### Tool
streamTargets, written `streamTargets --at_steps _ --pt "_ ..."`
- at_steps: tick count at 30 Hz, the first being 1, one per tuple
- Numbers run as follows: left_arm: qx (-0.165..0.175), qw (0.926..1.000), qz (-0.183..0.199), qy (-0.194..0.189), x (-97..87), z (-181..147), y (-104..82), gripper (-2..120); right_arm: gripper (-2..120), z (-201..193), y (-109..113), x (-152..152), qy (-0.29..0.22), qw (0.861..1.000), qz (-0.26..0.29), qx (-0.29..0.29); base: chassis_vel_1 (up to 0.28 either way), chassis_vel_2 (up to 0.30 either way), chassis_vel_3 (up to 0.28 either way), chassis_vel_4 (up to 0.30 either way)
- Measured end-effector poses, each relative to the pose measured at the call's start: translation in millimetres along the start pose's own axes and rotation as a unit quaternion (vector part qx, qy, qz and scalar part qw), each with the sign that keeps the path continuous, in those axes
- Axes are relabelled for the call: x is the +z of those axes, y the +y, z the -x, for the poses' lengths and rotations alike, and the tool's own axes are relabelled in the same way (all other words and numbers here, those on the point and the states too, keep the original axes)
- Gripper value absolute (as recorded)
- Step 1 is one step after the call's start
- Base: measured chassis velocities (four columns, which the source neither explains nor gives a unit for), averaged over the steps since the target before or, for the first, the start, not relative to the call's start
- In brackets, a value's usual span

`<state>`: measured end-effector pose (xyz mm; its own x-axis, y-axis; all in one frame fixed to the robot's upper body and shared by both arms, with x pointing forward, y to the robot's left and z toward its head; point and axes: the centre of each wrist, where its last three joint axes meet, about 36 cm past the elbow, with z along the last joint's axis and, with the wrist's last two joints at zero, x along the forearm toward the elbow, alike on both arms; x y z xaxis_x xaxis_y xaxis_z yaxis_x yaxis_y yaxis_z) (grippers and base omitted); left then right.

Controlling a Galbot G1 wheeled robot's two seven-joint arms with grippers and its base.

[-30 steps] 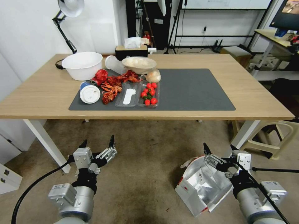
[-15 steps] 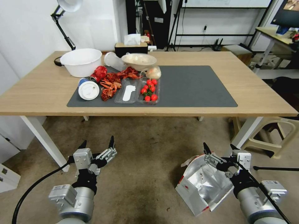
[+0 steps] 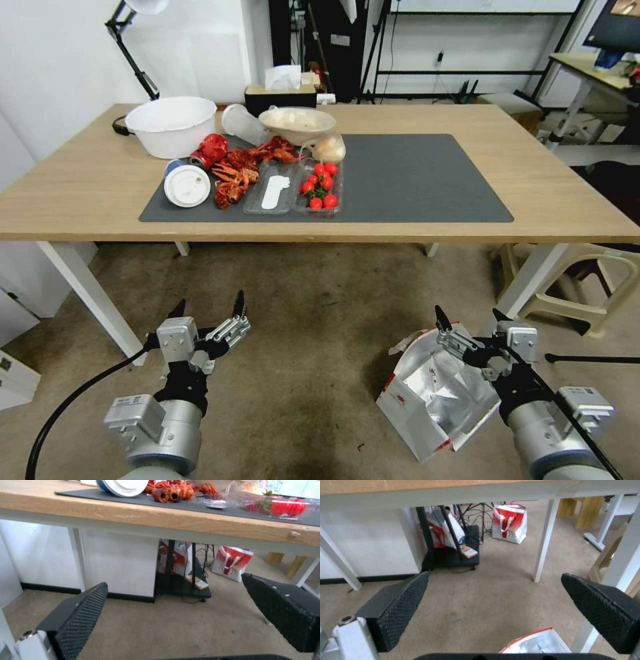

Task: Pick up the food delivery bag from the floor and place it on the table.

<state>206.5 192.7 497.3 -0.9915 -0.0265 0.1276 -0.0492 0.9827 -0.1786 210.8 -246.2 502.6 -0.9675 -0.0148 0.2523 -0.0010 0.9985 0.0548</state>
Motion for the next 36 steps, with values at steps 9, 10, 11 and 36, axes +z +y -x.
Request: streamTargets --at_steps 9,10,11,36 --pt "0.002 1.0 0.002 -0.002 -0.2 0.2 0.5 100 100 -0.1 -0.1 0.1 0.0 1.0 0.0 0.001 0.0 0.0 0.0 0.0" --pt "0.002 1.0 0.003 -0.002 -0.2 0.2 0.5 100 100 -0.1 -0.2 0.1 0.0 1.0 0.0 0.001 0.0 0.0 0.0 0.0" --pt "0.002 1.0 0.003 -0.003 -0.3 0.3 0.5 100 100 -0.2 -0.4 0.0 0.0 1.0 0.0 0.001 0.0 0.0 0.0 0.0" --pt "0.004 1.0 0.006 -0.005 1.7 -2.7 0.2 100 100 -0.7 0.7 0.8 0.001 1.0 0.0 0.001 0.0 0.0 0.0 0.0"
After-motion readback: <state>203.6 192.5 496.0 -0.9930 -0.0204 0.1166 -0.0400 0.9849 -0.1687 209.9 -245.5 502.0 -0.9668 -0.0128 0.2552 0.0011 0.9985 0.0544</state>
